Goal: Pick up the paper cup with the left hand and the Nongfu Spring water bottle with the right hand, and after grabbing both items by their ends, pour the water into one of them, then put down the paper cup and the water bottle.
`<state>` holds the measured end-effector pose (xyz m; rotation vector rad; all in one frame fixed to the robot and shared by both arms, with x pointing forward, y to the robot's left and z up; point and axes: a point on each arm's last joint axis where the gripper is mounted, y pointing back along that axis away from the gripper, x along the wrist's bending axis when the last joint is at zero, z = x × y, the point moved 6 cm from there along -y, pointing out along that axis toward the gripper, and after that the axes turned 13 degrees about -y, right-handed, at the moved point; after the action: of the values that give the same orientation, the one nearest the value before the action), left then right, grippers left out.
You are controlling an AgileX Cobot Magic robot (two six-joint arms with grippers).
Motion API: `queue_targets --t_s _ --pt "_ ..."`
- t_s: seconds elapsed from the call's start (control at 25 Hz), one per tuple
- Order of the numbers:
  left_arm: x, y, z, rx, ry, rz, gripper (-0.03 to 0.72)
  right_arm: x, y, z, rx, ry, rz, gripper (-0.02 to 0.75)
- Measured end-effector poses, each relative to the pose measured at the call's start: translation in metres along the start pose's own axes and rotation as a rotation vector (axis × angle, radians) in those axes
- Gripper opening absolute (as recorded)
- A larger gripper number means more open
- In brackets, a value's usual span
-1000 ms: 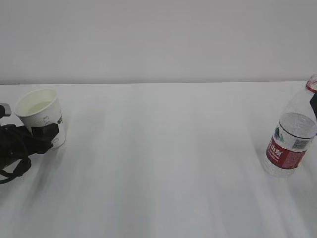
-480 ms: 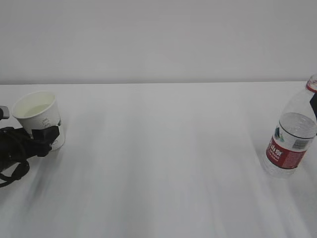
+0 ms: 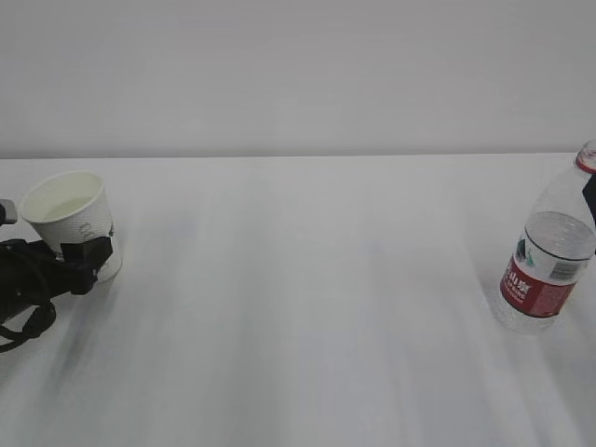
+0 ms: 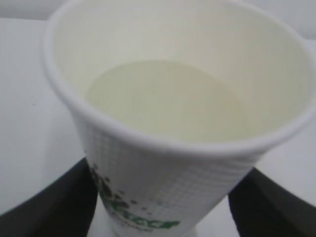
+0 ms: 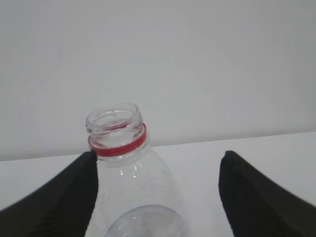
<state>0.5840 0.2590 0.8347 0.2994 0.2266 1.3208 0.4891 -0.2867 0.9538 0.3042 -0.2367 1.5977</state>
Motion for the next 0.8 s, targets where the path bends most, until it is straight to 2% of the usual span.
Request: queue_targets --t_s 0.56,0.8 --pt "0.0012 0.0 0.0 0.0 0.004 0.008 0.596 -0.0023 0.0 0.0008 -0.006 -0.007 -0.015 0.576" --pt "0.0012 0.0 0.0003 -0.002 0.004 0.008 0.629 -0.0024 0.0 0.0009 -0.006 -0.008 -0.016 0.576"
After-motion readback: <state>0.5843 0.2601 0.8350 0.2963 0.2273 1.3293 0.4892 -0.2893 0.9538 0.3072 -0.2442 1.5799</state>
